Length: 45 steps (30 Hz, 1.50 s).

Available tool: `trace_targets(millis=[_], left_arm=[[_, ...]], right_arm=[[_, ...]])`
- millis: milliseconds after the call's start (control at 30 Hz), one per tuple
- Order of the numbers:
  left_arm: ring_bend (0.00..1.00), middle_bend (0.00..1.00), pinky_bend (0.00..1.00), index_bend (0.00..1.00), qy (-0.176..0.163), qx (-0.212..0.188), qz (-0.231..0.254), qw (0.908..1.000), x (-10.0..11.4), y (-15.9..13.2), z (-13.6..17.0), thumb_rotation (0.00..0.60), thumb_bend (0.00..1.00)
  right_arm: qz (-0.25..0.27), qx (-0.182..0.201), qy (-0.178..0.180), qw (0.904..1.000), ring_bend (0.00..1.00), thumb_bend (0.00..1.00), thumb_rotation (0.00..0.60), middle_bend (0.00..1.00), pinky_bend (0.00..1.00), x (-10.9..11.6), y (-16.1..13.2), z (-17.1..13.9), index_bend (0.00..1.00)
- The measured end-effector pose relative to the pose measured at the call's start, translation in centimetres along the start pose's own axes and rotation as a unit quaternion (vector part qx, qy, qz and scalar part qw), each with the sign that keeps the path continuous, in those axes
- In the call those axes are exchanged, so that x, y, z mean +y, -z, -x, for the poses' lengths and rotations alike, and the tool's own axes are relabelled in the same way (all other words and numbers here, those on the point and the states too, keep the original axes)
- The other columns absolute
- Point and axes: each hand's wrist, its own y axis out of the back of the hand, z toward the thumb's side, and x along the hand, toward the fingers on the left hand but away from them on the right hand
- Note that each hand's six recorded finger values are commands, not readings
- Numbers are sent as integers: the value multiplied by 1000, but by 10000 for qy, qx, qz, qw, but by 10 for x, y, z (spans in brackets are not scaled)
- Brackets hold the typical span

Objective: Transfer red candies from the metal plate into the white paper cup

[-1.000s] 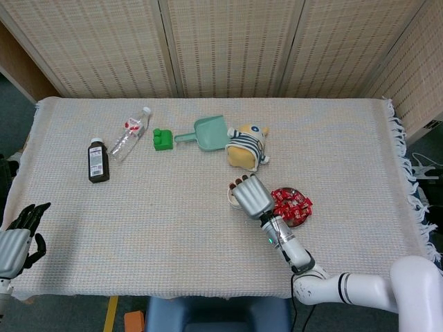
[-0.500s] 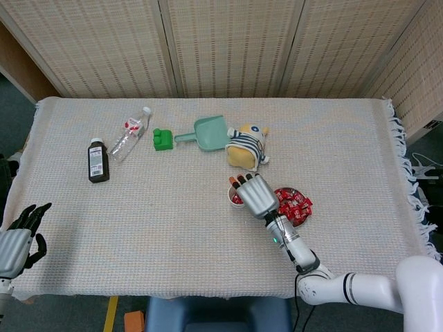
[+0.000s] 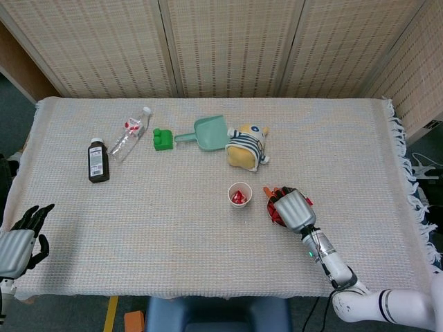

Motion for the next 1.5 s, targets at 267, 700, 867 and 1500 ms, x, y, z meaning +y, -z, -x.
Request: trace_targets(millis=[267, 700, 867, 1500], left_arm=[[34, 96, 220, 13, -5, 10, 14, 10000, 0, 1, -1, 600, 830], [34, 96, 220, 13, 3, 32, 70, 10000, 1, 4, -2, 600, 829], [34, 97, 220, 12, 13, 23, 71, 10000, 1, 5, -2, 600, 829], [35, 100, 225, 12, 22, 72, 70, 9999, 1, 7, -3, 600, 844]], right_arm=[[-116, 98, -101, 9998, 264, 182, 600, 218, 570, -18, -6, 0, 195], [-310, 170, -141, 9993, 307, 182, 600, 248, 571, -30, -19, 8, 288], [-333, 158, -131, 9992, 336, 182, 600, 302, 580, -33, -21, 10, 337], [-665, 153, -27, 9977, 421, 248, 600, 444, 680, -45, -25, 14, 444]])
